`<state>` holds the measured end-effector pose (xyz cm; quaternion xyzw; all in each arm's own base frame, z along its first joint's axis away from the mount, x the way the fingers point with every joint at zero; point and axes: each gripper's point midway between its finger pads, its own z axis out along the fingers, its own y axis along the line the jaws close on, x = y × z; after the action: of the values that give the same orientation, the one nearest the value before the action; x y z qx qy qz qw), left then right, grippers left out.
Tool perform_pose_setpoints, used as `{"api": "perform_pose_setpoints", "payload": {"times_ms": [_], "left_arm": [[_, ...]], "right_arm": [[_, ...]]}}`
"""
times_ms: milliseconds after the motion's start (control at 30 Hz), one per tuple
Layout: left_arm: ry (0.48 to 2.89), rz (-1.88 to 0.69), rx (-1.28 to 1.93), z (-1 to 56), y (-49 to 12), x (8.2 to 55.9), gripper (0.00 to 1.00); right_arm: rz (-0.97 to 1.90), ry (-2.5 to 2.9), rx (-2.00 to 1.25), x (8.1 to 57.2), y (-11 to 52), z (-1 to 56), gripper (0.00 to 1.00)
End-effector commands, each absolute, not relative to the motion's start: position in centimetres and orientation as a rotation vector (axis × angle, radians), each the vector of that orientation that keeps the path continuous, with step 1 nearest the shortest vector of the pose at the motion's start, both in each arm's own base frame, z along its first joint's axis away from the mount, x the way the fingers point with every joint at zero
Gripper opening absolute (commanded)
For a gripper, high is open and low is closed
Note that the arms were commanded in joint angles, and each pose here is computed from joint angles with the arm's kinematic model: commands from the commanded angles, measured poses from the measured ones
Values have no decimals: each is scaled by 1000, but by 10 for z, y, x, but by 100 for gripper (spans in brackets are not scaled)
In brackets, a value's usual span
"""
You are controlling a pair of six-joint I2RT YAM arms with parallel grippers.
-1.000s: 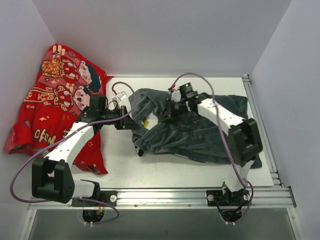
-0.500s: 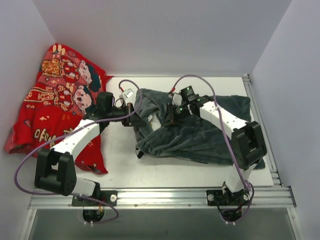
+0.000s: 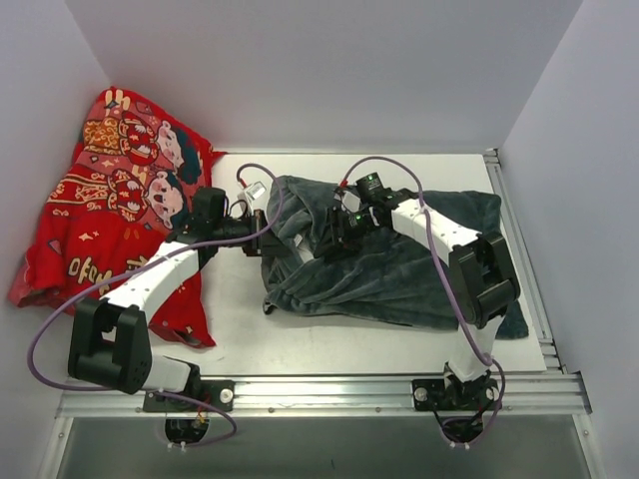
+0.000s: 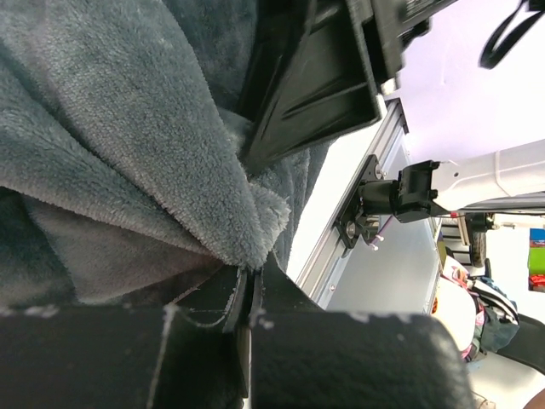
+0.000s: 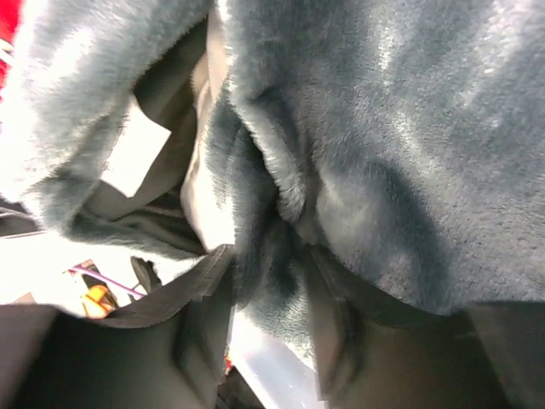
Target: Put the pillow into the pillowcase
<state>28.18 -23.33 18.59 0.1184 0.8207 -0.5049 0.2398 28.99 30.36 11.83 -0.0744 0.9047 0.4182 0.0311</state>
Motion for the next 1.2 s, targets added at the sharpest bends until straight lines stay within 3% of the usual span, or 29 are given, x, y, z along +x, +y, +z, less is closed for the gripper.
{"api": "perform_pose_setpoints", "payload": {"times_ms": [0, 33, 200, 233, 267, 533, 633, 700, 800, 867, 900, 1000, 1033, 1167], "left_arm": [[2149, -1354, 384, 204, -232, 286, 0], [2149, -1353, 382, 204, -232, 286, 0], [2147, -1351, 393, 207, -231, 284, 0], [2144, -1352, 396, 207, -231, 285, 0], [2133, -1358, 405, 211, -233, 284, 0], [2007, -1456, 556, 244, -270, 271, 0], [2067, -1422, 560, 212, -293, 275, 0], [2205, -1378, 420, 158, -295, 298, 0], [2191, -1384, 388, 138, -300, 312, 2], [2180, -1444, 421, 142, -308, 313, 21], [2158, -1465, 440, 150, -309, 313, 45], [2071, -1446, 496, 184, -284, 300, 61], [2003, -1416, 519, 210, -271, 293, 70], [1981, -1259, 455, 237, -199, 291, 86]], "right_arm": [[1323, 2751, -219, 289, 302, 139, 35], [1324, 2750, -222, 291, 303, 139, 22], [1327, 2736, -207, 312, 312, 139, 17], [1343, 2729, -214, 314, 313, 141, 3], [1363, 2718, -221, 315, 315, 146, 0], [1586, 2395, -269, 279, 299, 251, 0], [1622, 2323, -305, 270, 302, 272, 0], [1628, 2344, -290, 267, 301, 267, 0], [1617, 2360, -279, 264, 299, 260, 0], [1607, 2374, -281, 265, 299, 256, 0], [1596, 2375, -284, 267, 299, 255, 0], [1557, 2404, -307, 270, 299, 247, 0], [1552, 2410, -312, 271, 300, 243, 0], [1499, 2440, -394, 274, 323, 221, 0]]}}
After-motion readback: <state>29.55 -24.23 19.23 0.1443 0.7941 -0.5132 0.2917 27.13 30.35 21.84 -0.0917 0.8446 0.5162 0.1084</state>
